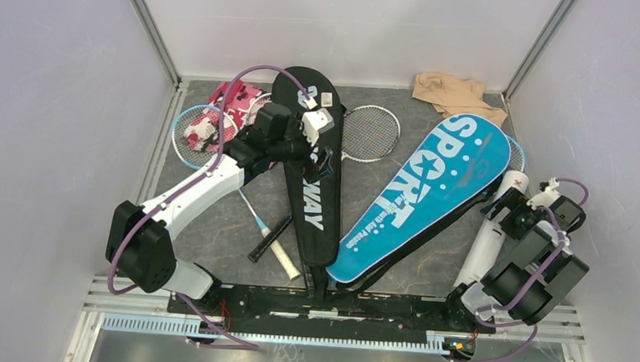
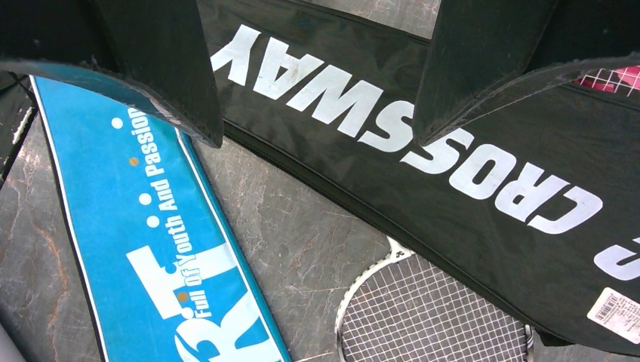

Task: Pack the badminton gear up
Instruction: Place the shuttle tube at the center of the board.

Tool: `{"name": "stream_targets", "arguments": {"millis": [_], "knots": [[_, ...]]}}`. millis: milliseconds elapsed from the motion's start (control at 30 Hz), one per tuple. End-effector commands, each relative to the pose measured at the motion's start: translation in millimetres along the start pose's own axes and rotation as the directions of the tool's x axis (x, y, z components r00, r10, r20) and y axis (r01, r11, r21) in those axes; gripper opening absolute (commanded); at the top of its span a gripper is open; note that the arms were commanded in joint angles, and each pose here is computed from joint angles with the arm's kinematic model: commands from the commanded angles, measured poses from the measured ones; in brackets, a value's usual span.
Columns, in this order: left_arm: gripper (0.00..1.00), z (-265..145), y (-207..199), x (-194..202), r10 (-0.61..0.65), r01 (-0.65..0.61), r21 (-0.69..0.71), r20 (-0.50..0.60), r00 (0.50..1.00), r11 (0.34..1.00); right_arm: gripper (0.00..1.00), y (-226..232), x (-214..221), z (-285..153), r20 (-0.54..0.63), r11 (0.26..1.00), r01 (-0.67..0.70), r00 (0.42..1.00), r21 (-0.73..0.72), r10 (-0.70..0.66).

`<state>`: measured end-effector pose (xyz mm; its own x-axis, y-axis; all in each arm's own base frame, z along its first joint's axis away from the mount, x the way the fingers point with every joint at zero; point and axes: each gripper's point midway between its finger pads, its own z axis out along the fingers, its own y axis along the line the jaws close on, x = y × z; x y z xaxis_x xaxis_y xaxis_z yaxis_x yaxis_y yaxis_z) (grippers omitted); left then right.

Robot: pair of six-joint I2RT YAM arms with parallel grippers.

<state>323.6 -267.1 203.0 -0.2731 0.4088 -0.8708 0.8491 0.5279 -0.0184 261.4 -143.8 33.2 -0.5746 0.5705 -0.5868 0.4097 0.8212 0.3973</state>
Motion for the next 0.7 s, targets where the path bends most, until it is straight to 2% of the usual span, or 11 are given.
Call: {"name": "stream_targets", "arguments": {"millis": [0, 233, 367, 500, 667], "knots": [[1.0, -10, 2, -19, 0.073, -0.072, -0.016, 0.063, 0.995, 0.997, 0.98, 0, -34, -10, 0.071, 0.998, 0.05, 0.996, 0.022, -0.052], [1.0, -11, 13, -22, 0.074, -0.07, -0.076, 0.059, 0.996, 0.995, 0.98, 16, -88, -42, 0.225, 0.987, 0.154, 0.961, 0.052, -0.162], [1.0, -14, 27, -26, 0.062, -0.053, -0.154, 0.056, 0.996, 0.987, 0.98, 35, -116, -60, 0.288, 0.96, 0.272, 0.916, 0.063, -0.279], [1.0, -22, 51, -30, 0.03, -0.01, -0.256, 0.076, 0.997, 0.967, 0.98, 75, -137, -69, 0.335, 0.905, 0.422, 0.847, 0.048, -0.413], [1.0, -33, 84, -26, -0.06, 0.098, -0.338, 0.12, 0.991, 0.936, 0.98, 151, -145, -65, 0.372, 0.783, 0.622, 0.728, -0.003, -0.576]]}}
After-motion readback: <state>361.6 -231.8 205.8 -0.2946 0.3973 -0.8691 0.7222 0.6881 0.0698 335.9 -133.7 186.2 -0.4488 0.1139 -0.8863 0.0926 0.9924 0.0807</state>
